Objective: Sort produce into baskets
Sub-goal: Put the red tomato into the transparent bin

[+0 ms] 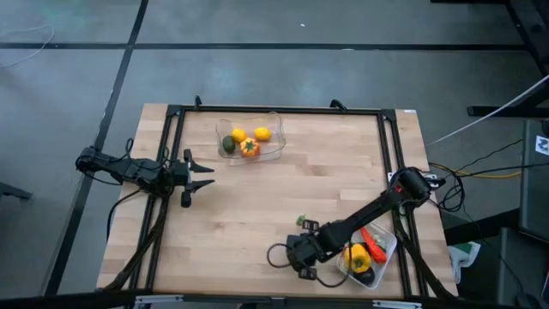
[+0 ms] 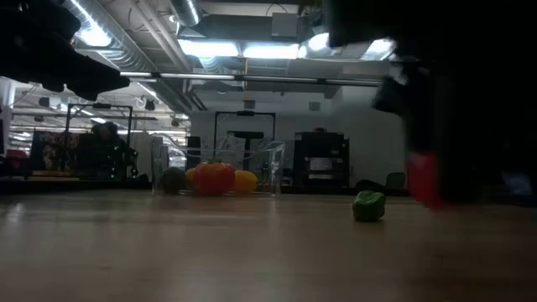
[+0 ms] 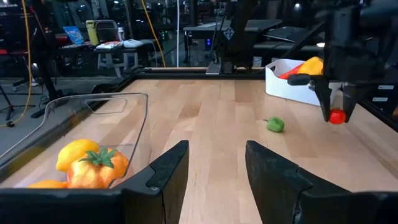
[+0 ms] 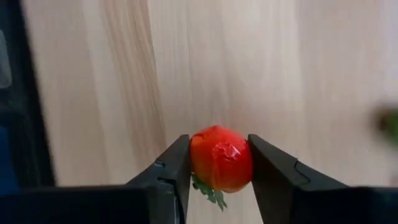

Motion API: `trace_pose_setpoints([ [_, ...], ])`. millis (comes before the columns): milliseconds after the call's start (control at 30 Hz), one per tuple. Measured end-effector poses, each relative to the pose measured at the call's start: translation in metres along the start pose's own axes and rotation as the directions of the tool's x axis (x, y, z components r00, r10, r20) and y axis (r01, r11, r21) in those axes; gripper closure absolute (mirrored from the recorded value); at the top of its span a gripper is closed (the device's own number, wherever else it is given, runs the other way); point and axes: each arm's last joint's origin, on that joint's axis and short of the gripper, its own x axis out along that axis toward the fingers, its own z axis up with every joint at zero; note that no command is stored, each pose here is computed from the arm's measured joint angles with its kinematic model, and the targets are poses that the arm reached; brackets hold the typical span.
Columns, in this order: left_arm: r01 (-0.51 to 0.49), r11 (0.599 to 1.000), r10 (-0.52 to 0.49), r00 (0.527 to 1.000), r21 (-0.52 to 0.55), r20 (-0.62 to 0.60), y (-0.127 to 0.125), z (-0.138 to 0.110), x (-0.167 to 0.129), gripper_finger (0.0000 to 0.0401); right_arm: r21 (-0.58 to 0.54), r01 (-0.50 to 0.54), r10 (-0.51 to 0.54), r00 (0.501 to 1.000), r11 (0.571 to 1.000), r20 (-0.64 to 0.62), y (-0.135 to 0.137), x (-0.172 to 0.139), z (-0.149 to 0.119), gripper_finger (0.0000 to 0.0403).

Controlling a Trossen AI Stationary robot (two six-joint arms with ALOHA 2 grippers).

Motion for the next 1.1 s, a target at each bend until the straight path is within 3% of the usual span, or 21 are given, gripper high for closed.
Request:
trace_pose_setpoints([
  [167, 0.000, 1.000, 0.000, 1.000, 0.000, 0.000, 0.000, 0.000, 0.000, 0.0246, -0.024, -0.017, 0.019, 0.996, 1.000, 0.085, -0.013, -0.017, 0.034, 0.0257],
  [333, 0.000, 1.000, 0.000, 1.000, 0.000, 0.000, 0.000, 0.000, 0.000, 0.0246, -0.055, 0.109, -0.090, 0.958, 0.992, 0.272, -0.038, -0.039, 0.076, 0.0253],
  [567, 0.000, 1.000, 0.000, 1.000, -0.001, 0.000, 0.000, 0.000, 0.000, 0.0246, -0.069, 0.366, -0.275, 0.798, 0.928, 0.535, -0.100, -0.067, 0.136, 0.0255],
  [767, 0.000, 1.000, 0.000, 1.000, 0.000, 0.000, 0.000, 0.000, 0.000, 0.0246, -0.002, 0.463, -0.357, 0.686, 0.886, 0.634, -0.173, -0.083, 0.169, 0.0255],
  [1100, 0.000, 1.000, 0.000, 1.000, -0.001, 0.000, 0.000, 0.000, 0.000, 0.0246, 0.138, 0.398, -0.395, 0.691, 0.907, 0.605, -0.278, -0.098, 0.177, 0.0255],
])
